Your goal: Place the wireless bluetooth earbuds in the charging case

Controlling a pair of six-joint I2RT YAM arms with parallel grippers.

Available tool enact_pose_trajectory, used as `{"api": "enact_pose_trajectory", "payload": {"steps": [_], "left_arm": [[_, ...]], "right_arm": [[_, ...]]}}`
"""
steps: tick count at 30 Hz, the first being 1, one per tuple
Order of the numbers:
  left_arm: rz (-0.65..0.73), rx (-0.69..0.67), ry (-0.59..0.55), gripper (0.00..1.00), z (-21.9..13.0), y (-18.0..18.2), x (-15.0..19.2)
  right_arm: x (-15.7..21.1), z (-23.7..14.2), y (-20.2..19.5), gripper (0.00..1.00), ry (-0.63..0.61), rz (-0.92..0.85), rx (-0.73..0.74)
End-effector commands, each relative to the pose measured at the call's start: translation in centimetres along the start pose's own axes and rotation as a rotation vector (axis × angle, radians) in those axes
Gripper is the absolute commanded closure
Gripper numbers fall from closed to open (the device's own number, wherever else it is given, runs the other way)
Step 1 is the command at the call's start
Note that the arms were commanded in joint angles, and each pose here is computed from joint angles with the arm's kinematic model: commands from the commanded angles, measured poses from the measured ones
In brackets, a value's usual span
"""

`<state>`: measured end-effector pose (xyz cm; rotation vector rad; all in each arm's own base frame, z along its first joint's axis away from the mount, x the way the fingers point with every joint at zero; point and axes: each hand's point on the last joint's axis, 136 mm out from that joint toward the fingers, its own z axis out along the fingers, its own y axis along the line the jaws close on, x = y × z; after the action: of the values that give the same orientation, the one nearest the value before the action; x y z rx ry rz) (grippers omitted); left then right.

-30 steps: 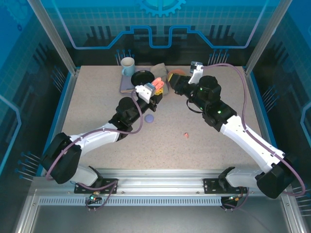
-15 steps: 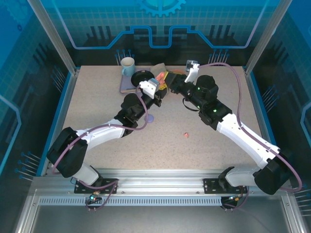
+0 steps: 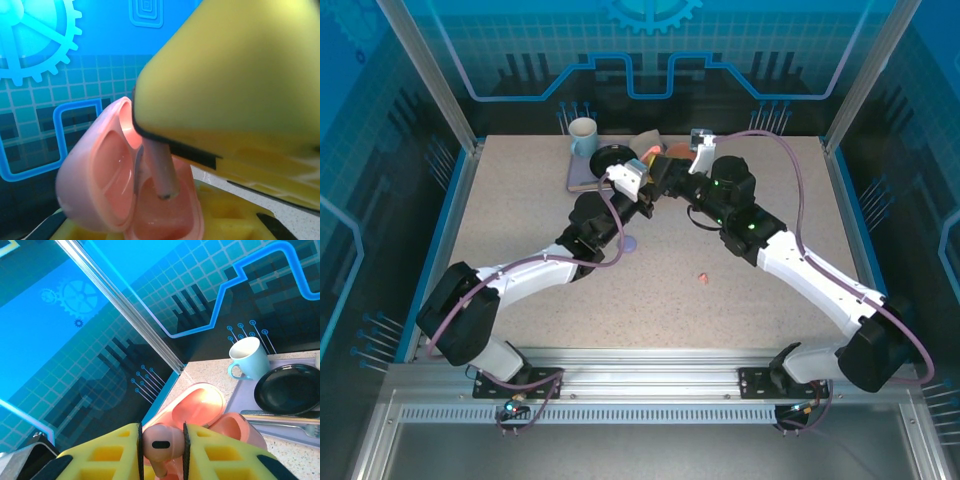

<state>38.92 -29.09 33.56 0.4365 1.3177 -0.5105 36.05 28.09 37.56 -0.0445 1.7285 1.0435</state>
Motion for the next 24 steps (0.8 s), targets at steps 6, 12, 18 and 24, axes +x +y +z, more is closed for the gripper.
{"api": "enact_pose_trajectory", "payload": {"steps": [6,12,18,24], "left_arm": [[-0.018,0.01,-0.068,1.0,0.5,-0.3,-2.4],[-0.022,0.013,-0.072,1.0,0.6,-0.4,-2.7],[-0.032,0.019,-0.073,1.0,0.8,-0.4,-2.8],[-0.043,0.023,-0.078,1.0,0.8,-0.5,-2.9]], "right_arm": [[1.2,0.3,0.2,0.75,0.021,0.004,-0.012],[1.9,0.4,-0.3,0.76,0.043,0.001,0.003],[2.9,0.4,-1.0,0.76,0.063,0.006,0.021],[3.4,0.3,-1.5,0.77,0.077,-0.016,0.047]]}}
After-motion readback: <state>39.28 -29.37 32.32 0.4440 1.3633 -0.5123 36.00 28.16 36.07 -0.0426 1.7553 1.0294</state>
